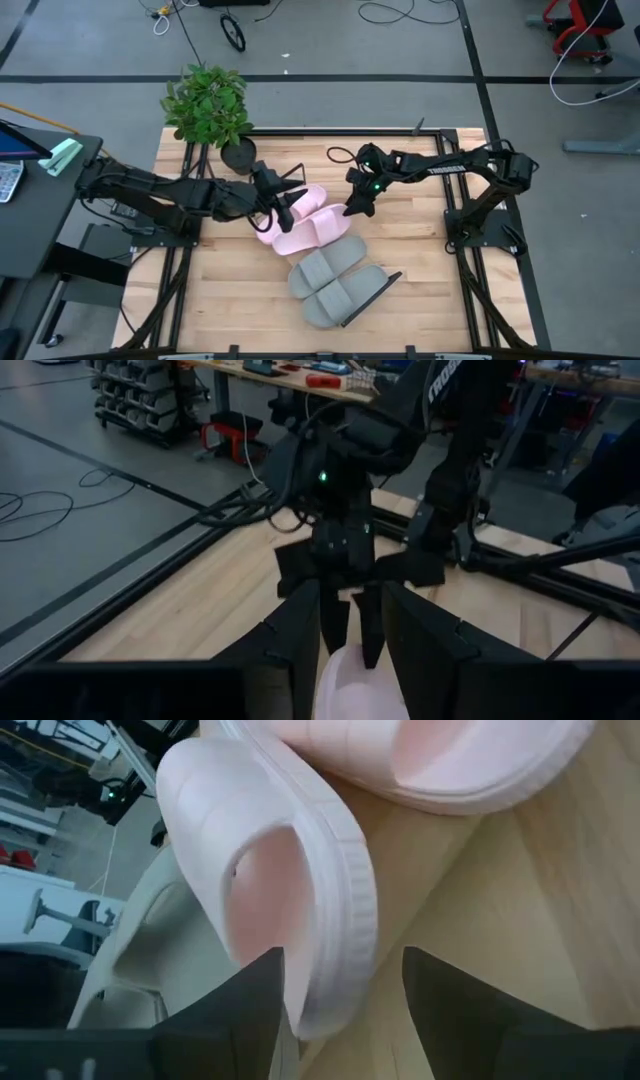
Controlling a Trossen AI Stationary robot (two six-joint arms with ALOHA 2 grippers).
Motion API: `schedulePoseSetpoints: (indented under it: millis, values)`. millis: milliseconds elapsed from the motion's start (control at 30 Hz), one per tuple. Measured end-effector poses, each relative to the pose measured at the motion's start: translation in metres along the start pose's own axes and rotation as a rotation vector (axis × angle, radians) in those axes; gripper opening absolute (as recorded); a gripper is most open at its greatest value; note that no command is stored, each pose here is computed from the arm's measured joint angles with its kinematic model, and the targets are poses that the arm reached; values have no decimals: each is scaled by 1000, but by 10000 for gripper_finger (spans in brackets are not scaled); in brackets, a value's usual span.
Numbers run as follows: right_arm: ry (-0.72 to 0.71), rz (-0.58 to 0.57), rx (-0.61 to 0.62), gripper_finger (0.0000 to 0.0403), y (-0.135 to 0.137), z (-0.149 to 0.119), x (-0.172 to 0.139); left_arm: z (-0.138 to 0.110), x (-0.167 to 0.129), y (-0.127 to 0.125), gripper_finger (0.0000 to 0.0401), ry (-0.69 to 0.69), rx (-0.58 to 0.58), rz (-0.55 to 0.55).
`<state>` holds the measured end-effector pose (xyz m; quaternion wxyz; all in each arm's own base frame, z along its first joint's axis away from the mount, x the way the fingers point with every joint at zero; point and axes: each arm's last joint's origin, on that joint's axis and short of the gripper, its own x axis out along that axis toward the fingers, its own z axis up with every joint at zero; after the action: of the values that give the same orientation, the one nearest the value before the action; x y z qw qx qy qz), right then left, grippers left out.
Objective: Pick and place slides into the shelf
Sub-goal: Put the pink slide on the shelf
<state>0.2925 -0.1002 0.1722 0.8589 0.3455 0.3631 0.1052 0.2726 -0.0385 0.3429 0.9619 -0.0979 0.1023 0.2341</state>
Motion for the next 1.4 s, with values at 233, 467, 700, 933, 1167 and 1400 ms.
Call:
schedulePoseSetpoints:
  millis: [233, 467, 700, 933, 1167, 1400]
  values:
    - [-6, 8, 9, 169, 2, 1, 3, 0, -1, -1, 113, -2, 0, -1]
    - [1, 42, 24, 30, 1, 1, 1, 0, -1, 0, 110, 0, 4, -1]
    - [21, 105, 56, 30, 0, 1, -2, -1, -1, 0, 105, 9, 12, 2]
    - [48, 129, 94, 30, -2, -2, -4, -1, -1, 0, 101, 10, 14, 1]
    - [44, 131, 106, 30, -3, -1, -5, -1, -1, 0, 94, 10, 15, 1]
    - [56, 171, 120, 30, -1, -1, -5, -1, -1, 0, 95, 9, 15, 1]
